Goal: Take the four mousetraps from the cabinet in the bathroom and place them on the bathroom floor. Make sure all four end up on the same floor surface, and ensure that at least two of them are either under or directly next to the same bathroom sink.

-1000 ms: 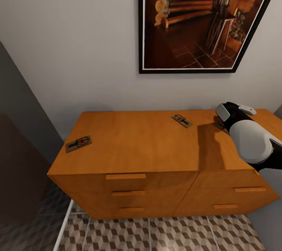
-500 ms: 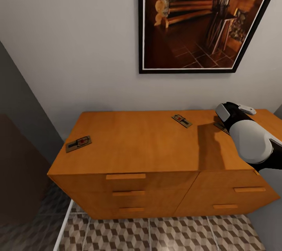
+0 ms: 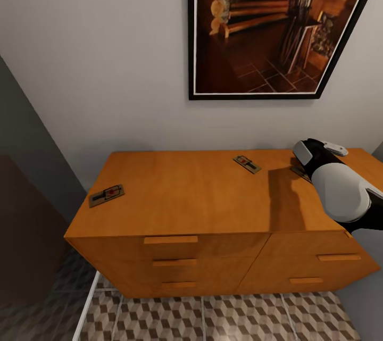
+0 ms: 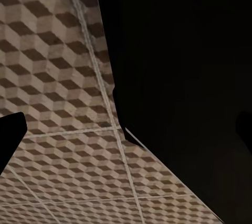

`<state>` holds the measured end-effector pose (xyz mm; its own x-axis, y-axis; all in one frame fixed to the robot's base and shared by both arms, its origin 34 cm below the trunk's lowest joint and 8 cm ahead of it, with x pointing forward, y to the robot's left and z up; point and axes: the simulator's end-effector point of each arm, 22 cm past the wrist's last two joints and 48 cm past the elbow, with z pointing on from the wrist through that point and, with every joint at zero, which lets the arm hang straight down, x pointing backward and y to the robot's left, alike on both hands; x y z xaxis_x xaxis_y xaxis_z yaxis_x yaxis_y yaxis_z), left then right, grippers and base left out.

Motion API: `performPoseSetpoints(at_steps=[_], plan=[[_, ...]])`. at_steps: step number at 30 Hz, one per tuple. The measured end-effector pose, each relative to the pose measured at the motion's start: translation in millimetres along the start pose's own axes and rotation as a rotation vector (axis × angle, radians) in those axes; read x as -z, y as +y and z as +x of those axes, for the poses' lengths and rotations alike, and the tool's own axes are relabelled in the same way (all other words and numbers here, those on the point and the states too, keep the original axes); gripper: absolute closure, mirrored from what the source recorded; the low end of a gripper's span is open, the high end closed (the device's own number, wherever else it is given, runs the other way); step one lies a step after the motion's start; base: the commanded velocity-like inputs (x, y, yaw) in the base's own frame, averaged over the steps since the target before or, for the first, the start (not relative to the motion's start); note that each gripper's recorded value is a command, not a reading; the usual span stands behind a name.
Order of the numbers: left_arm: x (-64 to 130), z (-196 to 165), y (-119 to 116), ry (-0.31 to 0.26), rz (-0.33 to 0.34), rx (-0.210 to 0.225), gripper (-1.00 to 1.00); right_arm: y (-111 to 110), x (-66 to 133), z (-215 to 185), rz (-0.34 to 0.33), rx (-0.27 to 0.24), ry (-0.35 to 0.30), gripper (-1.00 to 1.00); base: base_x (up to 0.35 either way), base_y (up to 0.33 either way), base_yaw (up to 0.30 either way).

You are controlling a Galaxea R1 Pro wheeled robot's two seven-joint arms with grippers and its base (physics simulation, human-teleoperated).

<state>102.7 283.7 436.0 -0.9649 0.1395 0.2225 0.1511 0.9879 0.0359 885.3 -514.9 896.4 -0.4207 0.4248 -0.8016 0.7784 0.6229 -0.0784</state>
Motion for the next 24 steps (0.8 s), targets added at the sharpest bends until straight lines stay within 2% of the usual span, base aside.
performPoseSetpoints(at_steps=[7, 16, 24], plan=[[0.0, 0, -1, 0.000, 0.001, -0.001, -1.00, -3, -0.9, -2, 0.002, -0.018, 0.006, 1.00, 0.000, 0.000, 0.000], [0.0, 0, -1, 0.000, 0.002, -0.001, -1.00, -26, 4.4, -37, 0.028, -0.037, -0.004, 1.00, 0.000, 0.000, 0.000], [0.1, 0, -2, -0.001, 0.003, -0.001, -1.00, -34, 11.1, -54, 0.033, -0.046, -0.011, 1.00, 0.000, 0.000, 0.000]])
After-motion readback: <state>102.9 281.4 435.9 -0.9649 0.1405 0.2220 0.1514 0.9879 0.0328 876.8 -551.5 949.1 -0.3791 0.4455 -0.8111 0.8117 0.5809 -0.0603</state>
